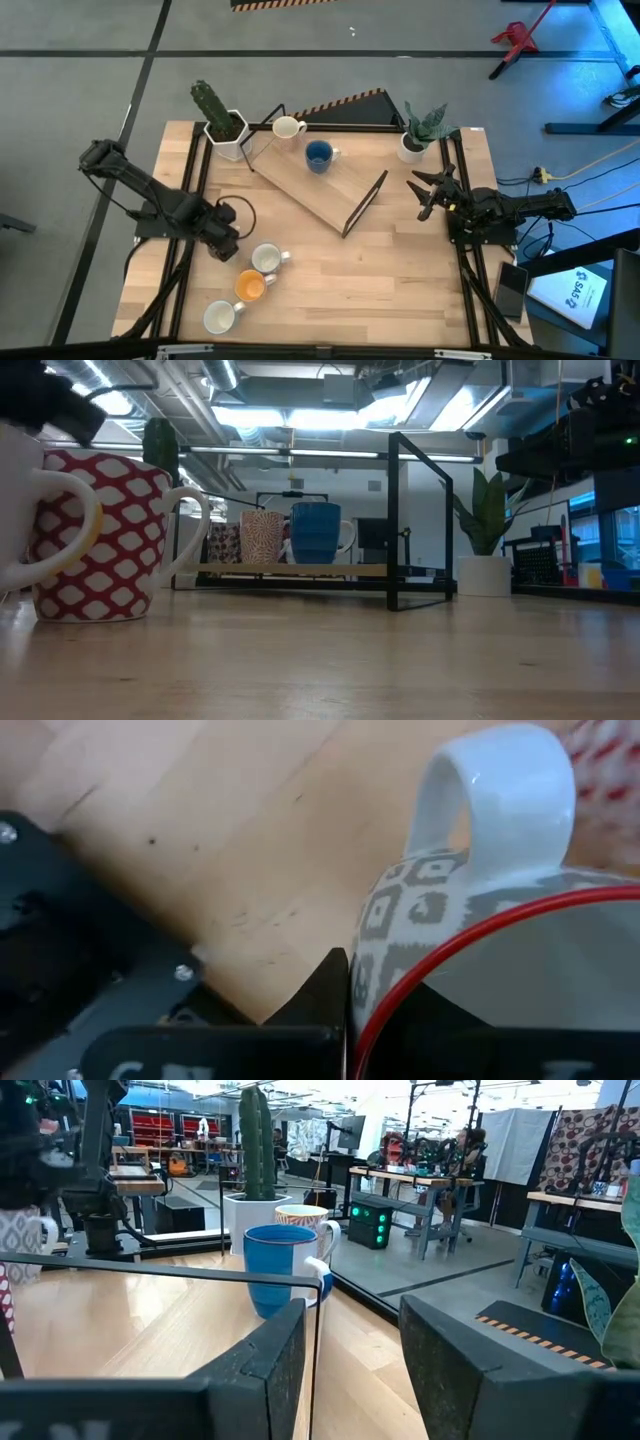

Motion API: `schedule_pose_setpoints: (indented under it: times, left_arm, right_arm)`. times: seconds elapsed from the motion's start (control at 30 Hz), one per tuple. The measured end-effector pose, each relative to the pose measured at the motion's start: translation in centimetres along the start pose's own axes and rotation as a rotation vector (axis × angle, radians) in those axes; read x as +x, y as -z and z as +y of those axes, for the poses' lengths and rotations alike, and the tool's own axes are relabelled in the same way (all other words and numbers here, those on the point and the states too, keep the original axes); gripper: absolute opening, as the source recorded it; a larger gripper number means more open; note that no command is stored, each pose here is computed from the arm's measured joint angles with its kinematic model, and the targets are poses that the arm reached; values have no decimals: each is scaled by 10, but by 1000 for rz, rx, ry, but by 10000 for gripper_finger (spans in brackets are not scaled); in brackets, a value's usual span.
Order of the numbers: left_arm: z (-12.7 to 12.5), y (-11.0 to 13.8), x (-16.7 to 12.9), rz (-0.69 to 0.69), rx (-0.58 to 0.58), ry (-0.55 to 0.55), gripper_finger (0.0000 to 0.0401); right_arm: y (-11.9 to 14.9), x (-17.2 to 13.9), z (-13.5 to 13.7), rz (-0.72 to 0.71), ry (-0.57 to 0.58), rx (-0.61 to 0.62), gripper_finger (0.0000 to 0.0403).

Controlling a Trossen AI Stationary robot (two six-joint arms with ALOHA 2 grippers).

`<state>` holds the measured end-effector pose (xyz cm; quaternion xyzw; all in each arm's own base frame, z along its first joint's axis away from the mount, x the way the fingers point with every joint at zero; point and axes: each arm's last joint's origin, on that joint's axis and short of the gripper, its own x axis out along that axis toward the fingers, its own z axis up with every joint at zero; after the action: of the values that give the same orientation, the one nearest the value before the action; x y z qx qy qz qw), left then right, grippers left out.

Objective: Place coffee mugs
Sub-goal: Put the gray patterned mug on the shelf

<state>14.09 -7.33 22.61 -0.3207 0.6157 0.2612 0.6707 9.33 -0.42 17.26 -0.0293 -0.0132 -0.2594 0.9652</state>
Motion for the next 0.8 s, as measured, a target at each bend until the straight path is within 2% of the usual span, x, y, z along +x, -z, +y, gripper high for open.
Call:
schedule_pose_setpoints:
  times: [0.27,0.5,0.67,0.8]
  left_arm:
    - [1,-32,-33,-99,-84,99,15]
    - [-2,-76,-66,-234,-121,121,15]
    - [-9,-118,-89,-332,-70,128,15]
    - [-24,-156,-100,-369,61,150,15]
  right_arm:
    - [0,0,0,2,0,-2,150]
    - [0,0,0,3,0,-4,150]
    - [0,0,0,4,0,-7,150]
    - [0,0,0,4,0,-8,150]
